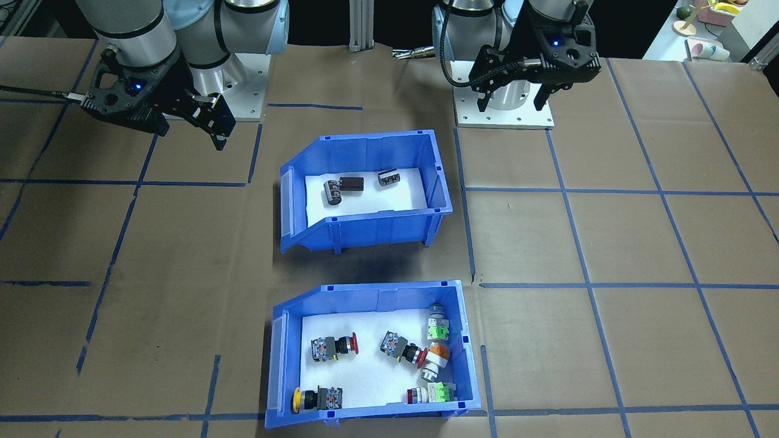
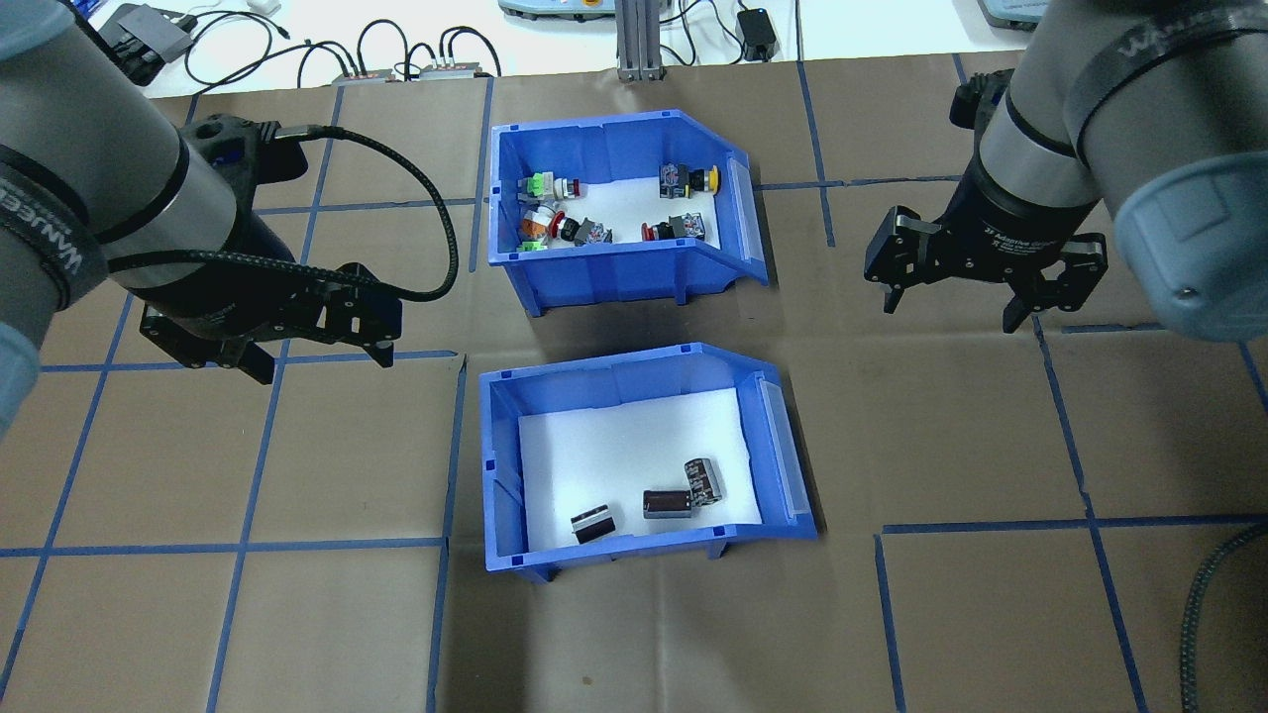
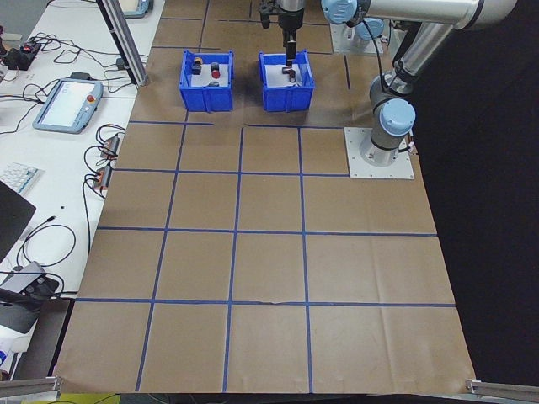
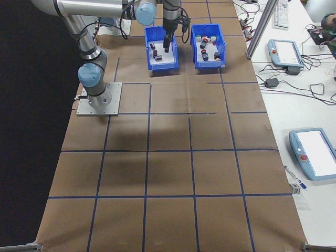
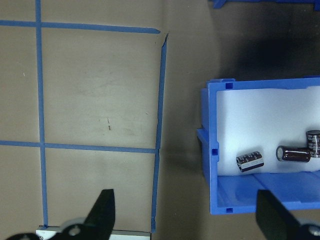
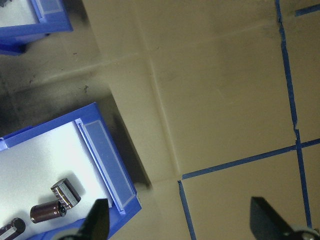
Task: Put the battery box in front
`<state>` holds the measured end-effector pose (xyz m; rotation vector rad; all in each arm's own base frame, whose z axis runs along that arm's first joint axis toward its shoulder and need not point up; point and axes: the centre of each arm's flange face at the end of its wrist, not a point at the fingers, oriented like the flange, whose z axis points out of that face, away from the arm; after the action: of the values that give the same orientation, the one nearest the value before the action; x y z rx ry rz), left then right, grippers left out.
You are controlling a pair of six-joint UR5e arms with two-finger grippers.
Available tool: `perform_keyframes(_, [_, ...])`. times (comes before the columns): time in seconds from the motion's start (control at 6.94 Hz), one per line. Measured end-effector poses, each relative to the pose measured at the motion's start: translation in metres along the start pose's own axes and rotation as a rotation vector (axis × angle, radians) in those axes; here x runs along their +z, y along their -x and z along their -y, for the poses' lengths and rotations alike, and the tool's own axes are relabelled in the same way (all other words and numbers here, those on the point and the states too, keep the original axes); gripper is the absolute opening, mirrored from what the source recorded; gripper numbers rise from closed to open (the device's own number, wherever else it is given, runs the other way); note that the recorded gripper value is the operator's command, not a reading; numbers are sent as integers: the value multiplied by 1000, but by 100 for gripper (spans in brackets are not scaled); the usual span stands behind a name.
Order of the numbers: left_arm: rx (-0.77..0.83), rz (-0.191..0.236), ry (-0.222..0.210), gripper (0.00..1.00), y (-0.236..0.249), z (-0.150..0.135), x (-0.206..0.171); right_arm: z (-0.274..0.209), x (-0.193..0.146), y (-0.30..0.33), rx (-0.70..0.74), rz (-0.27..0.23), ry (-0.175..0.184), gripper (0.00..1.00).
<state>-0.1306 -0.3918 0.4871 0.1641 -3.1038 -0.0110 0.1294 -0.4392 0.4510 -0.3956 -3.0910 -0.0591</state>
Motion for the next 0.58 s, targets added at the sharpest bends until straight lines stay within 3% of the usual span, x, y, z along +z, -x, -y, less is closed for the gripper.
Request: perform_keyframes(0.58, [-19,2,21,100,6,9,11,0,-1,0,0,-2,-2,100])
